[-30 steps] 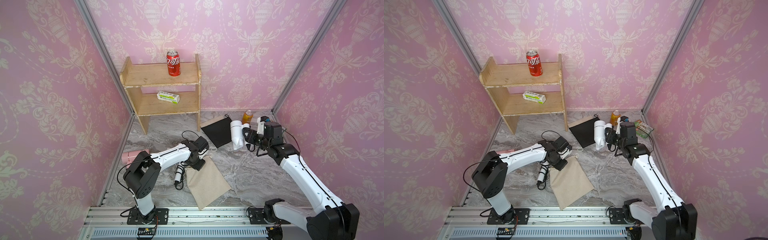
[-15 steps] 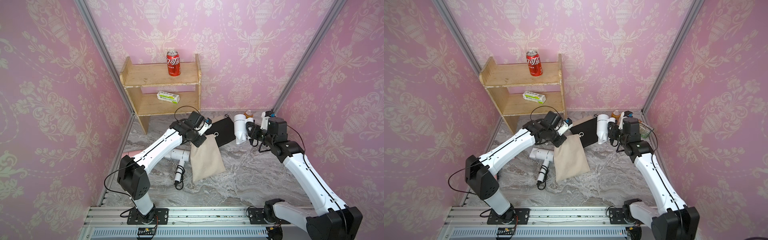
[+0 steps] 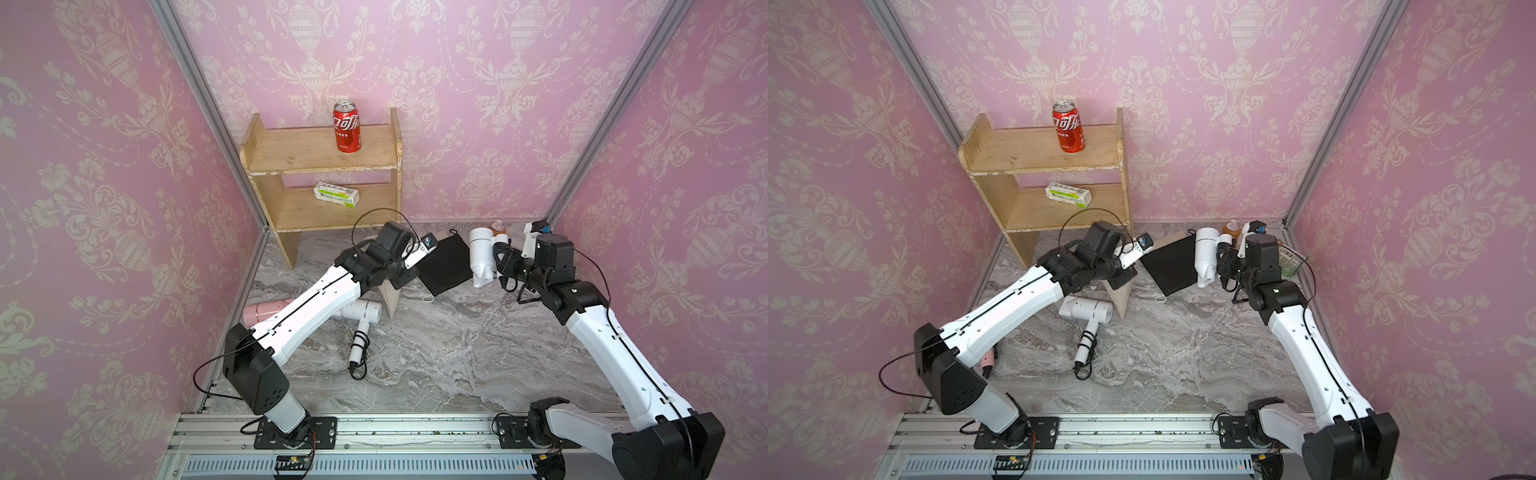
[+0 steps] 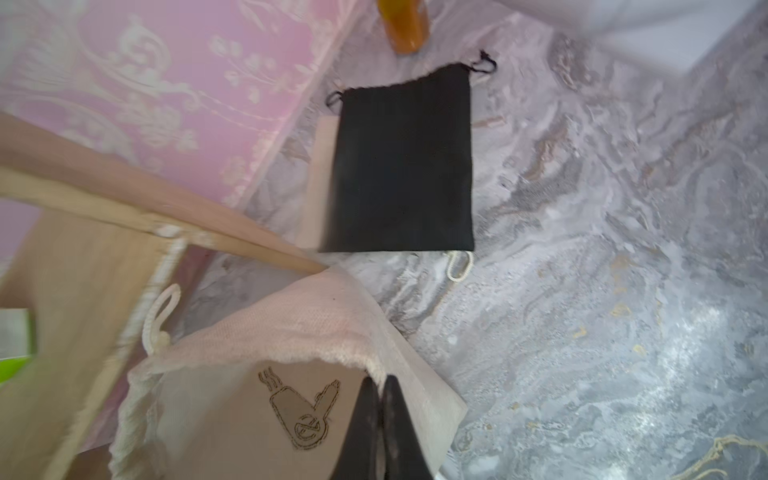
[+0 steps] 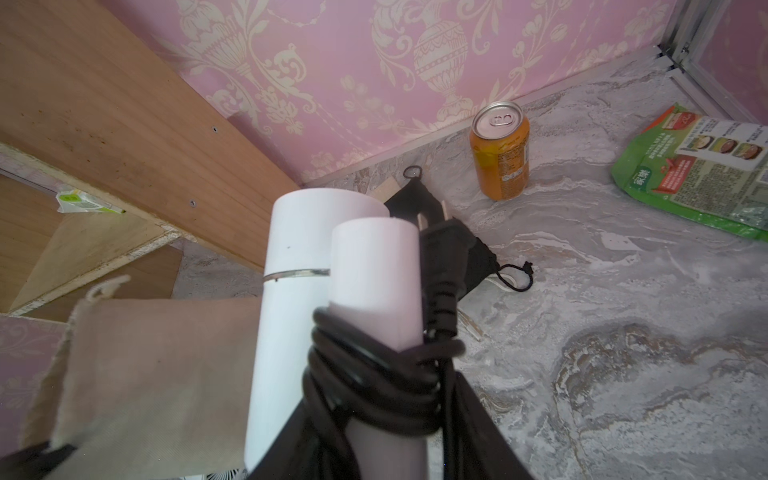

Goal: Pack away hair dryers
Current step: Pick up the drawstring bag from the center of the board, then place the drawstring bag at the center of the board.

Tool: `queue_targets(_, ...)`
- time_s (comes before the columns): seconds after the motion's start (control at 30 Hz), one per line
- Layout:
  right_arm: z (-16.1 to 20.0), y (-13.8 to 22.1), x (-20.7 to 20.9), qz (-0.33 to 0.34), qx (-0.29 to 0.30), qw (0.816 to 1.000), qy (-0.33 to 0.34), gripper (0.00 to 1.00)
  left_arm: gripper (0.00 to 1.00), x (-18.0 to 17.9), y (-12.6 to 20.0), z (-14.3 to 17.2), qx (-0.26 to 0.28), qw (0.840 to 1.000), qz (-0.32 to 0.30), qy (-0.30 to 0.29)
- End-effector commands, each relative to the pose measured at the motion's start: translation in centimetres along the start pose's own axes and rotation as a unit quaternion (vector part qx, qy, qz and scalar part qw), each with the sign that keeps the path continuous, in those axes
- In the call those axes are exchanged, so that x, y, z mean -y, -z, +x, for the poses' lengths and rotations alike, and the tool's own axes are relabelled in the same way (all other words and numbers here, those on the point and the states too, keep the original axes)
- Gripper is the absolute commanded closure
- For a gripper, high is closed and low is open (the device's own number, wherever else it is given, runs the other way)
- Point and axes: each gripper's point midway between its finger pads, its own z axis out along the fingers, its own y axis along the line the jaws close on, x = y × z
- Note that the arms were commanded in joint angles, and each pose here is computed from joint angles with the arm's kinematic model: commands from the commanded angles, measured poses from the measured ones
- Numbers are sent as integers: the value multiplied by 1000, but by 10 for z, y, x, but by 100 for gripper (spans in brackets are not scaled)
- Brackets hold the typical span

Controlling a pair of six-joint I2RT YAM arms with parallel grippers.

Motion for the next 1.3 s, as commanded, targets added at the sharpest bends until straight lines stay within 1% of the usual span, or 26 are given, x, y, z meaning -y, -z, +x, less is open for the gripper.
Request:
queue_targets(0.0, -22, 17, -2, -6, 53, 999, 8, 74, 100, 34, -29, 18, -12, 1000, 18, 8)
queue_targets(0.03, -23, 18, -1, -2, 54, 999, 7, 74, 100, 46, -36, 20, -16, 999, 28, 9)
queue_targets(0.1, -23, 19, 1, 0, 56, 998, 7, 74, 100, 60, -45, 14, -6, 999, 38, 16)
queue_targets(0.2, -23, 19, 6, 12, 58, 998, 5, 74, 100, 71, -50, -4, 16, 998, 56, 37)
queue_targets(0.33, -22, 22, 13, 28, 58, 998, 3, 74, 100, 91, -58, -25, 35, 995, 80, 41)
queue_targets(0.53, -24, 30, 25, 54, 68, 996, -2, 73, 99, 134, -77, -38, 34, 990, 131, 45)
queue_targets(0.57, -25, 31, 26, 57, 68, 996, -1, 73, 96, 138, -79, -39, 33, 989, 136, 45)
queue_targets(0.6, -25, 30, 28, 61, 66, 996, -1, 72, 88, 144, -81, -39, 32, 988, 143, 44)
queue_targets(0.67, -25, 29, 30, 66, 62, 996, 1, 72, 66, 152, -83, -39, 31, 987, 155, 44)
queue_targets(0.7, -25, 29, 30, 66, 62, 996, 1, 72, 53, 155, -83, -41, 34, 985, 160, 45)
queue_targets(0.73, -25, 28, 31, 68, 62, 996, 1, 72, 43, 158, -82, -43, 37, 985, 164, 45)
queue_targets(0.8, -25, 26, 33, 73, 59, 996, 0, 72, 32, 160, -80, -47, 41, 984, 165, 44)
queue_targets(0.87, -25, 23, 35, 77, 57, 995, -1, 72, 28, 160, -73, -51, 51, 984, 165, 42)
queue_targets(0.97, -26, 20, 37, 81, 55, 995, 0, 72, 27, 155, -57, -59, 72, 983, 163, 44)
queue_targets(1.1, -24, 15, 39, 86, 49, 995, 1, 72, 26, 151, -35, -60, 89, 982, 159, 46)
queue_targets(1.27, -18, 10, 43, 89, 39, 995, 2, 72, 26, 164, -15, -57, 96, 982, 157, 41)
